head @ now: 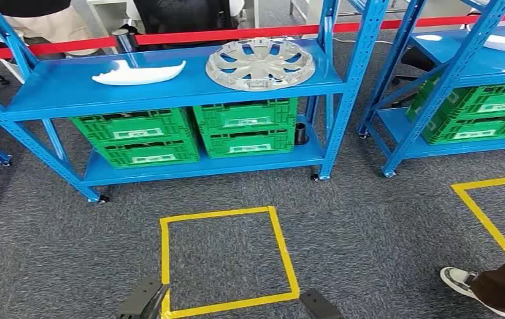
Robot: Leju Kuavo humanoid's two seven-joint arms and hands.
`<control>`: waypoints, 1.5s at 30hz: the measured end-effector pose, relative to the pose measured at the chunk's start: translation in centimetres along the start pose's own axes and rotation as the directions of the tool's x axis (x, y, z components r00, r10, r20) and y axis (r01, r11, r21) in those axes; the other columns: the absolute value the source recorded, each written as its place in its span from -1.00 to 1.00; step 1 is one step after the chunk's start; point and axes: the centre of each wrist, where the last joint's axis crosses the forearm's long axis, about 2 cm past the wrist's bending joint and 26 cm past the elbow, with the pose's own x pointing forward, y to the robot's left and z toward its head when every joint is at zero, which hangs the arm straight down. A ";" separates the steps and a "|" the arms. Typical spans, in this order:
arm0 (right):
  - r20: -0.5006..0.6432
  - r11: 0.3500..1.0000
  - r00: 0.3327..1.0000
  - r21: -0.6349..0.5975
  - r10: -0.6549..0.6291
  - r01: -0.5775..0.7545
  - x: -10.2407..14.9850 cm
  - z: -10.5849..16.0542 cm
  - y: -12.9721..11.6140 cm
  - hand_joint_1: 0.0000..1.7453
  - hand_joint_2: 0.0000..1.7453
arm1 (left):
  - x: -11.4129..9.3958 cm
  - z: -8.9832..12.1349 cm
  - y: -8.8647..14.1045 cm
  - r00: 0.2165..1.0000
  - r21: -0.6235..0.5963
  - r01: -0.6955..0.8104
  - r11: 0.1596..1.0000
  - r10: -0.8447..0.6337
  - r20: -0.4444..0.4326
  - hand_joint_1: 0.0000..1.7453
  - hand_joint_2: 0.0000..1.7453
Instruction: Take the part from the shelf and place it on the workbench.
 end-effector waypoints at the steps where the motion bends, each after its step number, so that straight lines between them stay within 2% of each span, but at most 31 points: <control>1: -0.001 1.000 1.000 0.000 0.001 -0.001 0.0 0.0 0.0 -1.00 -1.00 | 0.0 0.0 0.0 1.000 0.000 0.000 1.000 0.000 -0.001 -1.00 -1.00; 45: 0.014 1.000 1.000 -0.007 0.022 -0.022 -0.5 0.2 0.3 -1.00 -1.00 | 0.8 -0.3 -0.1 0.999 -0.025 0.028 0.999 -0.027 0.022 -1.00 -1.00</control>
